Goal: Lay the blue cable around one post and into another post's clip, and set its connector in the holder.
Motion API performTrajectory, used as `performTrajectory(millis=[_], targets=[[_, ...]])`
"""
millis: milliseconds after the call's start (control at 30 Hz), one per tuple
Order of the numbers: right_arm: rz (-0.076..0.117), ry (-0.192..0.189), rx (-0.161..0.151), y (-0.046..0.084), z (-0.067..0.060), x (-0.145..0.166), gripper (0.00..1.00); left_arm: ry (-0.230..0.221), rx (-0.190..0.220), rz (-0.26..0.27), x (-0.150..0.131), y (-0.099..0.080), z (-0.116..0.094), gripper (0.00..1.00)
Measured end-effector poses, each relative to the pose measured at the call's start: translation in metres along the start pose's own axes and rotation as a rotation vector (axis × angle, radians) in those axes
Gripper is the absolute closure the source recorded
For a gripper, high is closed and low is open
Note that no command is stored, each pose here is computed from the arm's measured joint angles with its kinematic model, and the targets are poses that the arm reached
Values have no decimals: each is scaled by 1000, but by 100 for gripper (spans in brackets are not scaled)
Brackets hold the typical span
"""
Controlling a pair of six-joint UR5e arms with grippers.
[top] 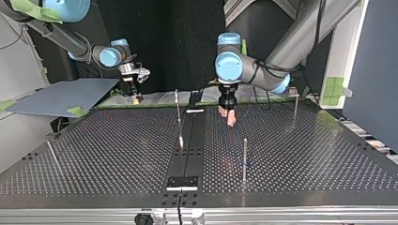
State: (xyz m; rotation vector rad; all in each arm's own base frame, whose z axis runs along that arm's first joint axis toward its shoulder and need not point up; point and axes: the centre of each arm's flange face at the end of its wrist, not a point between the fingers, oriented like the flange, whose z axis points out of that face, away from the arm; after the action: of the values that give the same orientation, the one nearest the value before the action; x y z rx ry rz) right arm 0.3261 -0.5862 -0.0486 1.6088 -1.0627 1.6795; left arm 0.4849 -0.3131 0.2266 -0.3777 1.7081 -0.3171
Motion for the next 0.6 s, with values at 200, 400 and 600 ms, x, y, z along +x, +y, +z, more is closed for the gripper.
performTrajectory(millis=[200,400,600], targets=[[1,-3,2,0,0,-3,100,-93,-47,-87,-40,7,1,0],[6,-9,1,2,-3,-15,100,-166,-43,-171,-74,7,-2,0],[4,-8,-12,8,-4,-18,100,-199,6,-239,-102,3,-6,0]])
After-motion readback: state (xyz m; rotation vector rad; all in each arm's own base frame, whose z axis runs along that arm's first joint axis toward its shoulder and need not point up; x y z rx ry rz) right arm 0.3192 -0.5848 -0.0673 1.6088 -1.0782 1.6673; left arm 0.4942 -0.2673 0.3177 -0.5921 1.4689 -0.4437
